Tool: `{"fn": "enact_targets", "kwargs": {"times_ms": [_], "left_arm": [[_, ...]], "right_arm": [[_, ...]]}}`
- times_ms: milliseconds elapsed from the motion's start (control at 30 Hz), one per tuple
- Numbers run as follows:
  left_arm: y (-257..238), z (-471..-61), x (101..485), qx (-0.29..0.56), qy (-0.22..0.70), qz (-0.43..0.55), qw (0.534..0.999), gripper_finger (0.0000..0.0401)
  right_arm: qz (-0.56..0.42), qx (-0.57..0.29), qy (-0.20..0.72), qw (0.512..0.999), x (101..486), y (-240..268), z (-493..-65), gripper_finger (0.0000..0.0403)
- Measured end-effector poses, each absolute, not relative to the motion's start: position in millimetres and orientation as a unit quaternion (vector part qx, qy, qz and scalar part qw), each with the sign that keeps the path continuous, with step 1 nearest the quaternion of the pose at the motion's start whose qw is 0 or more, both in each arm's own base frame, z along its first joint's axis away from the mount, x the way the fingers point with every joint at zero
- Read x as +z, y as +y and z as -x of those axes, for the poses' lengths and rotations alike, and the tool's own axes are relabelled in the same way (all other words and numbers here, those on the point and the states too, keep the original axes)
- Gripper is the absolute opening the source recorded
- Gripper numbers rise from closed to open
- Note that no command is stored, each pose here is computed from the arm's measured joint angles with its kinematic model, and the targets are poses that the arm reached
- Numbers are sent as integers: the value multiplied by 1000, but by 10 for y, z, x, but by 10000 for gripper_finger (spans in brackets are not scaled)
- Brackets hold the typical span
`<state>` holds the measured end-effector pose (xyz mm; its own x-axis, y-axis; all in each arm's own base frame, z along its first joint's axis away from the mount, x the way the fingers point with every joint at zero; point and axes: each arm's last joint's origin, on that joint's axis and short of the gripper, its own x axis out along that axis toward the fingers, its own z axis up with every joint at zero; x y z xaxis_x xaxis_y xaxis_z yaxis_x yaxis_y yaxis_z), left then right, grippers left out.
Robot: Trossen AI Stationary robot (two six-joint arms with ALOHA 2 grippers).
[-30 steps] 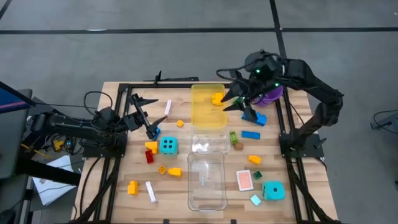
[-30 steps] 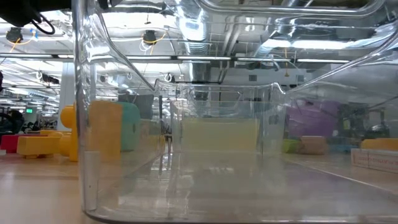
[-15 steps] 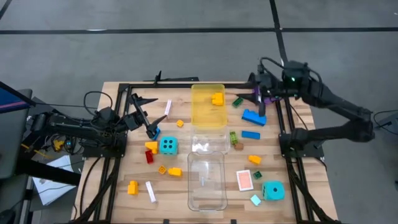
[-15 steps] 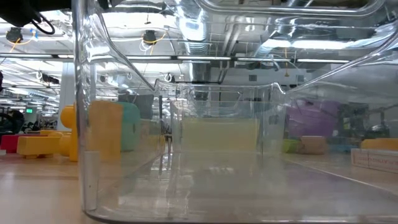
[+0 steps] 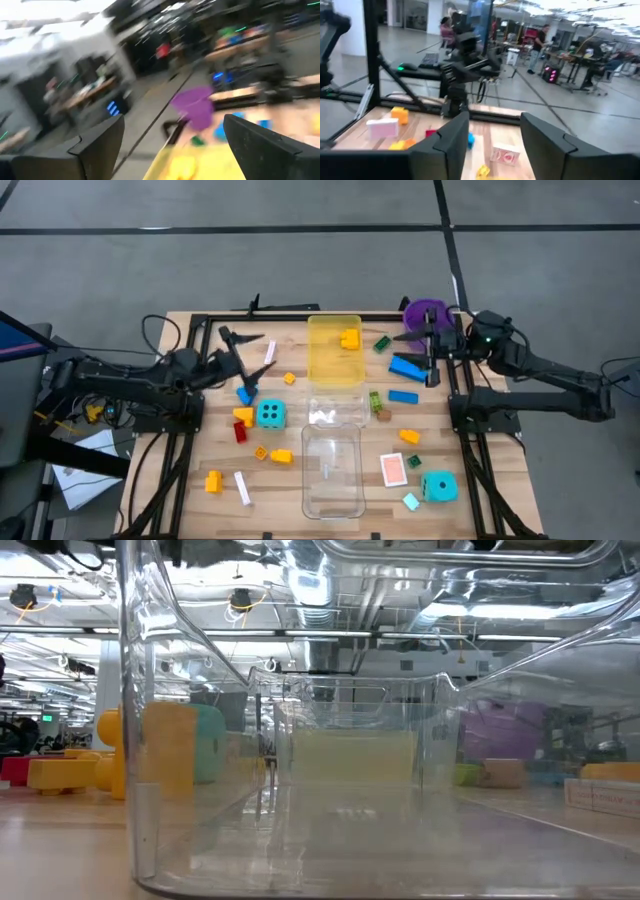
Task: Pick & Place Toys
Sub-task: Put the red deck of cards into the top transparent bin
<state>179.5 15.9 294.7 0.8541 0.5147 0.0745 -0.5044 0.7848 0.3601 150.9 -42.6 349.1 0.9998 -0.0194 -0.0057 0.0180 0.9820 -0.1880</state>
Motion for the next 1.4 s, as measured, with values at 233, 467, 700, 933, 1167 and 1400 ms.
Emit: {"fn": "enact_targets", "kwargs": {"times_ms": [233,467,700,933,1167,1400], "left_arm": [[258,-2110,2780,415,119,-167,886,337],[576,-2445,2600,502,232,-89,829,333],[945,-2440,2354,486,318,26,814,316],[1061,-2384,2182,496,356,92,787,312],[1039,-2472,2027,483,381,100,782,306],[1107,-2512,1860,477,411,106,769,301]], "right_arm": [[109,-6,-12,994,3486,-425,-1550,233],[111,-7,-20,994,3499,-427,-1558,249],[104,-7,-21,994,3501,-426,-1555,249],[93,-6,-17,996,3493,-427,-1558,249],[78,3,-17,997,3492,-400,-1565,249],[80,12,-23,996,3502,-371,-1571,249]]}}
